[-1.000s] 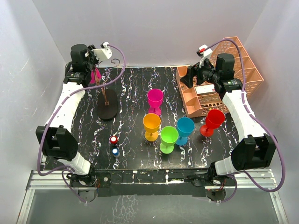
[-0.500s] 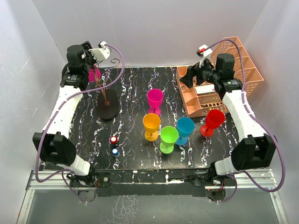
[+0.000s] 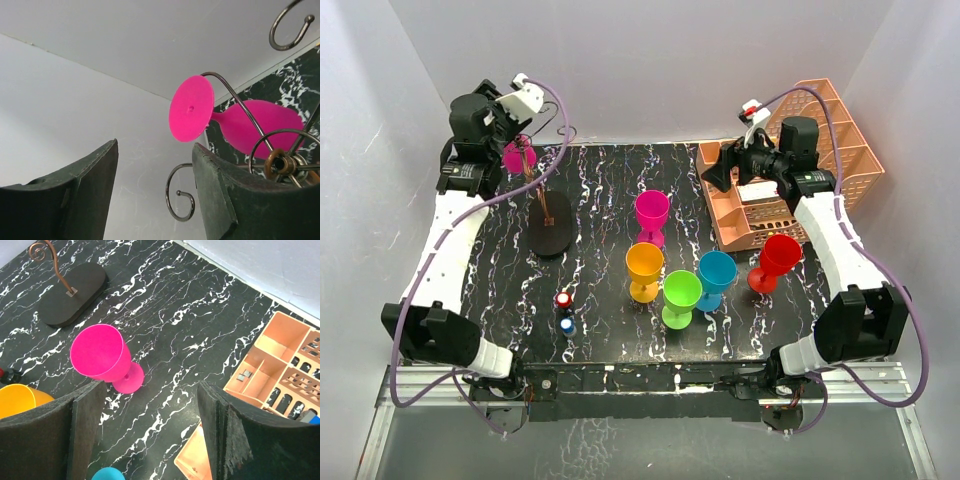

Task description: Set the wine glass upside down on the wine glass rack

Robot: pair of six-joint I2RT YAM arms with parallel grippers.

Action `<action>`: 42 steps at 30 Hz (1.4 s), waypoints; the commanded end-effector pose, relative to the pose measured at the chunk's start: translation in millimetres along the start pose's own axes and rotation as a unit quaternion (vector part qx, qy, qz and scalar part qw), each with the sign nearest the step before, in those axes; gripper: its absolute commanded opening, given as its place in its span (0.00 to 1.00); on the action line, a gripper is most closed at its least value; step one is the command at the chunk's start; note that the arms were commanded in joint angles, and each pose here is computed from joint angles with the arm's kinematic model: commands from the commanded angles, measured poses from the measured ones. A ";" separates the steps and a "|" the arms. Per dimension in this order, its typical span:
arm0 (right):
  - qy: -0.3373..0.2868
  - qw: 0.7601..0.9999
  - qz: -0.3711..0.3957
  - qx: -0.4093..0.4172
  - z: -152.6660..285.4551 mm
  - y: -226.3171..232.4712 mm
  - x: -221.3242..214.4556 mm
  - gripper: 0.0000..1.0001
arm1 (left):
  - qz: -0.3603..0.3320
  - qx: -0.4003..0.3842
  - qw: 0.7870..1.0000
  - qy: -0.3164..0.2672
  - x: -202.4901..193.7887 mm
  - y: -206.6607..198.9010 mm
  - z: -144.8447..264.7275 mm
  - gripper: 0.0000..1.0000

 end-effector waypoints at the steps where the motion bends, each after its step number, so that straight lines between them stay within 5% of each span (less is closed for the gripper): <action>1: -0.019 1.000 -0.003 0.013 -9.8 0.7 7.3 0.78 | 0.137 0.041 0.989 -0.034 20.1 30.7 42.4 0.60; 6: -0.005 1.000 -0.020 -0.006 -27.3 4.6 5.2 0.73 | 0.239 0.042 0.969 -0.046 28.4 39.1 66.5 0.64; 16: 0.071 0.997 -0.002 -0.024 -81.5 23.6 -4.7 0.56 | 0.321 -0.030 0.946 -0.040 26.8 25.6 82.6 0.75; 29: 0.181 0.983 0.021 -0.014 -122.9 38.5 -30.7 0.46 | 0.333 -0.067 0.940 -0.018 15.8 8.0 79.8 0.79; 42: 0.206 0.978 0.025 -0.006 -127.7 49.7 -36.8 0.40 | 0.332 -0.065 0.941 -0.022 15.6 9.6 83.7 0.79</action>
Point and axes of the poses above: each gripper's point midway between its finger pads, its own z axis back along the fingers, its own y axis along the line the jaws close on, x = y × z, the point moved 9 cm from there along z, back along the fingers, and after that the axes turned 3 degrees about z, right-handed, at the moved point
